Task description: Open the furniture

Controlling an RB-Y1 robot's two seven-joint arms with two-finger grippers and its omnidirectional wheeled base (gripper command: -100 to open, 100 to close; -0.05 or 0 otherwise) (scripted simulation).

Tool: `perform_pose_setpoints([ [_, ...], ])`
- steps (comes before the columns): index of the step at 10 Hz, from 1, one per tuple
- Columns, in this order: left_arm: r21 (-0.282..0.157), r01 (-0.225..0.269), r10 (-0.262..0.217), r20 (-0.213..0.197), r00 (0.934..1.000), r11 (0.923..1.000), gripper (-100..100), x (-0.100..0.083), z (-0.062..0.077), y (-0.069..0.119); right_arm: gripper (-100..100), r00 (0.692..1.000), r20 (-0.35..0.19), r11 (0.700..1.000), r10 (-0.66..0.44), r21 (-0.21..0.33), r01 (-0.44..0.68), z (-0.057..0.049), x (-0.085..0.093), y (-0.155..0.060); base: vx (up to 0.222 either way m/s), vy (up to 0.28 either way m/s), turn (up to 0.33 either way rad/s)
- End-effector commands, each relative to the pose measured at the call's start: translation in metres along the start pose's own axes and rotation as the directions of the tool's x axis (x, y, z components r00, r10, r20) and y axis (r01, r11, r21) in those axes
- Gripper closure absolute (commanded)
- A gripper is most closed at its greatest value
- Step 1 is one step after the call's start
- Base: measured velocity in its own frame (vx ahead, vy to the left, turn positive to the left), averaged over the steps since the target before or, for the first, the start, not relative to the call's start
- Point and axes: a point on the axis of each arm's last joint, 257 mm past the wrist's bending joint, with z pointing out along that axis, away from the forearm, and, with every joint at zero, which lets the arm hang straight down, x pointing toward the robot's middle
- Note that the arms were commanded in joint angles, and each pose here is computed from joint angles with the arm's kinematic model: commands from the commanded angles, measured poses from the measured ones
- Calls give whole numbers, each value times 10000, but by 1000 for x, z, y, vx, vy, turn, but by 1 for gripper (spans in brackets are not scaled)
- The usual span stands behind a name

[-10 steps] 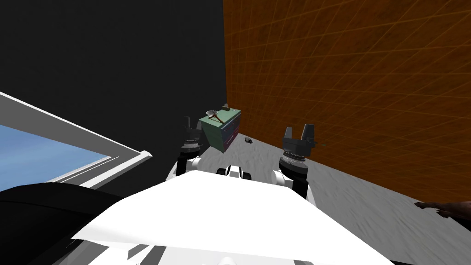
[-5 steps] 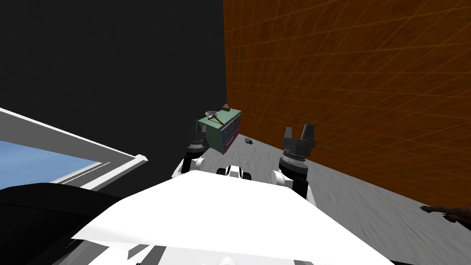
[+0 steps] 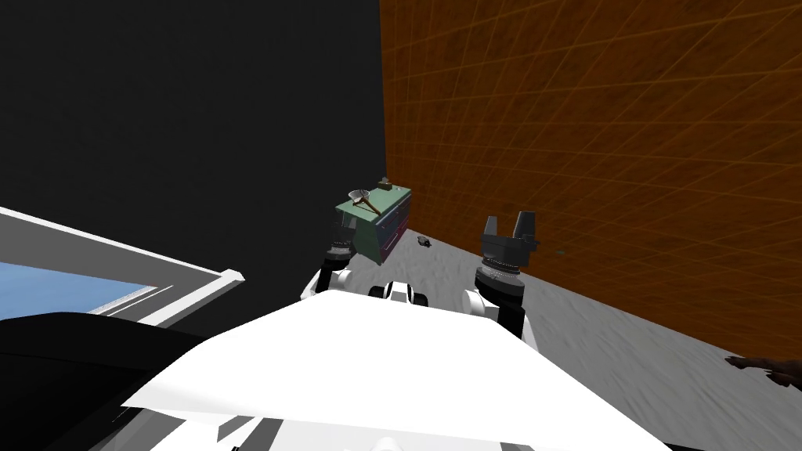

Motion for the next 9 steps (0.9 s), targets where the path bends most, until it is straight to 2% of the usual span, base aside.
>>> perform_pose_setpoints([
  [1, -263, 161, -166, -152, 9997, 9995, -100, 9, -9, 22, 0, 10000, 0, 10000, 0, 0, 0, 0, 0, 0, 92, 35, -3],
  [9, -1252, 425, -480, -405, 9980, 9912, -100, 28, -36, 81, 0, 10000, 0, 10000, 0, 0, 0, 0, 0, 0, 70, 20, -1],
])
